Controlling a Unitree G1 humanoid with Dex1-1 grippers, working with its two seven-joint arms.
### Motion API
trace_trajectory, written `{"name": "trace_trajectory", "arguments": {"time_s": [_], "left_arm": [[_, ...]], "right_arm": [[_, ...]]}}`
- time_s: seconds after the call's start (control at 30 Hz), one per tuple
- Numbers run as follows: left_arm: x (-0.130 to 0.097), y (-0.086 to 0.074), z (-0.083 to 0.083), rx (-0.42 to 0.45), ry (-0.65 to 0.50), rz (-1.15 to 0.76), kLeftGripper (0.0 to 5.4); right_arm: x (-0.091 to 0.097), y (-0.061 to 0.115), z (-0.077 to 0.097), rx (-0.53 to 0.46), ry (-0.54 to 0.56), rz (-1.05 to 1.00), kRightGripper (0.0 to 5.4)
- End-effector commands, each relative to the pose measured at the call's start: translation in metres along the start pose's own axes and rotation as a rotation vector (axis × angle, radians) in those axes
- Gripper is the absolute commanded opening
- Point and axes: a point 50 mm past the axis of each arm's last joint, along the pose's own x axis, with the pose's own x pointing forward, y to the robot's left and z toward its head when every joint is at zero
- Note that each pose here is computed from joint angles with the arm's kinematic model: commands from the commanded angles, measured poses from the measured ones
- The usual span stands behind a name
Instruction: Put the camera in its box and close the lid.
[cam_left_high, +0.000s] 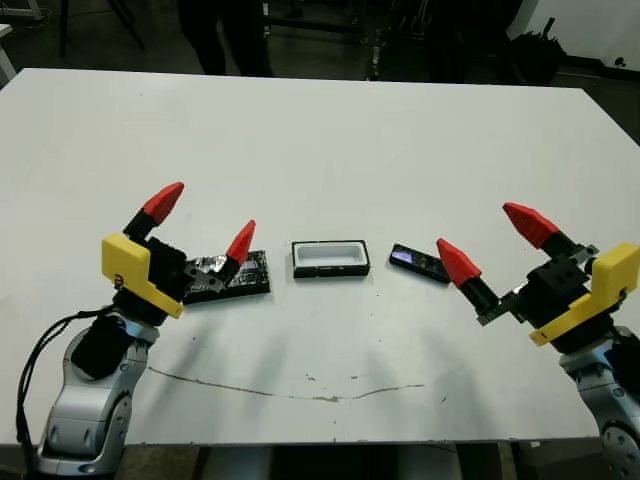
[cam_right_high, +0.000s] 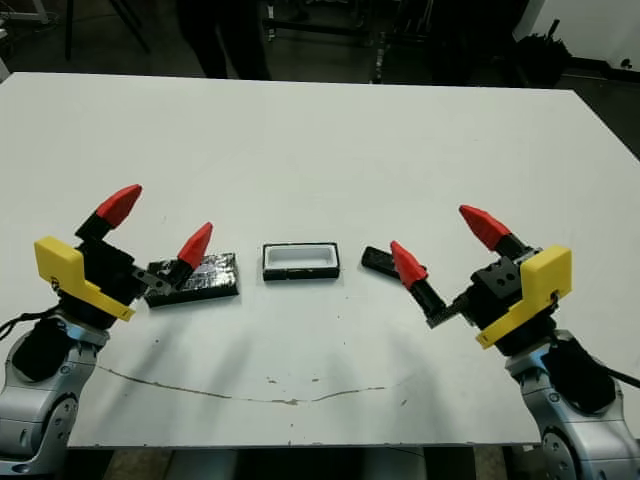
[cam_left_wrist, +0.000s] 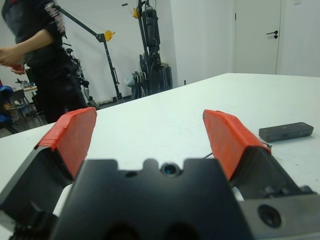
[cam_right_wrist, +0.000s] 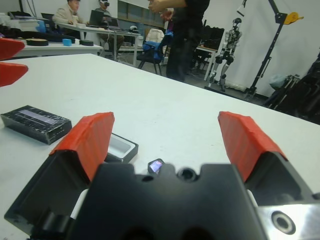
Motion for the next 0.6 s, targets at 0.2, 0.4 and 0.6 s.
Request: {"name": "trace_trajectory", "arguments": {"time_s": [0.2,0.4,0.6], "left_arm": [[-0.001,-0.003,-0.002,-0.006,0.016,-0.006,5.40],[-0.001,-0.003,-0.002,0.000,0.021,-0.010,5.40],[-0.001,-0.004,-0.001,0.002,0.026,0.000,5.40]], "right_arm": [[0.000,-0.004,0.001,-0.020,0.015,0.044,5.38],[0.009,-0.028,0.014,-0.119,0.052,0.114,5.38],[0.033,-0.068,0.029,-0.250,0.130,0.231,5.38]]}}
